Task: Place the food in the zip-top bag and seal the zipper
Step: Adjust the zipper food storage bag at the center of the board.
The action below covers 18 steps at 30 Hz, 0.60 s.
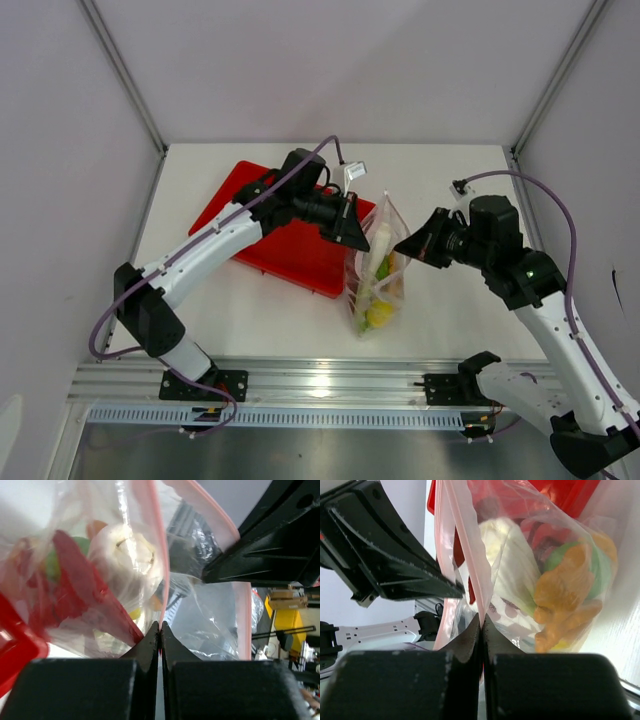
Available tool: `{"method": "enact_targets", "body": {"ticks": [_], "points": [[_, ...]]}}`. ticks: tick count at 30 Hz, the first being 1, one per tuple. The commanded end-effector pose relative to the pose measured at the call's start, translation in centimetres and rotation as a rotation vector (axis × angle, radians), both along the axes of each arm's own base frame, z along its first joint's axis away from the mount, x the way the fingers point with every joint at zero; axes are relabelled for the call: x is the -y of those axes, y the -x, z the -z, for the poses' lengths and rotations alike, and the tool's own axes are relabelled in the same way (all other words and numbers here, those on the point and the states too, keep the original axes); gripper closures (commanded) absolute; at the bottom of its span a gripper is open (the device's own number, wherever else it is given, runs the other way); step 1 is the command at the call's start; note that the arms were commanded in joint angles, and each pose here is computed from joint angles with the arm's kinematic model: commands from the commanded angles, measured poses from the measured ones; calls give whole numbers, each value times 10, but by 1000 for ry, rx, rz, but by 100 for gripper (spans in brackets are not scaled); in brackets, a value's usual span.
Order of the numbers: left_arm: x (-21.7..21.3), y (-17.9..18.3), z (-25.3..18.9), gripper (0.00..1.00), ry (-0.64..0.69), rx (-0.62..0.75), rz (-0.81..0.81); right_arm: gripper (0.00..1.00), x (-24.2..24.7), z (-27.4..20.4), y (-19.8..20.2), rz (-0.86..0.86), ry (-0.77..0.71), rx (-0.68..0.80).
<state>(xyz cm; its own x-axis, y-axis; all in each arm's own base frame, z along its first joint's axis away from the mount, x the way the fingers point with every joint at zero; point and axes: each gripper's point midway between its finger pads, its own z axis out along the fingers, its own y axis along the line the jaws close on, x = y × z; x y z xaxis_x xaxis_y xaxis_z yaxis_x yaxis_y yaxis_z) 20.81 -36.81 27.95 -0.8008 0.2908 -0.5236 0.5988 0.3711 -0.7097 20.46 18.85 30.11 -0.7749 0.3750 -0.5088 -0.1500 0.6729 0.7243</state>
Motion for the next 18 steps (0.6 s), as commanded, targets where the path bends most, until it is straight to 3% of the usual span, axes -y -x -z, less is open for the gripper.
{"method": "enact_targets", "body": {"ticks": [1, 9, 18], "points": [[-18, -18, -6, 99, 35, 63, -28, 100, -12, -11, -11, -13, -46, 31], [-30, -21, 5, 99, 60, 59, 6, 100, -42, 7, -28, -80, -60, 13], [-39, -28, 13, 99, 56, 38, -21, 100, -60, -6, -40, -146, -81, 37]]}}
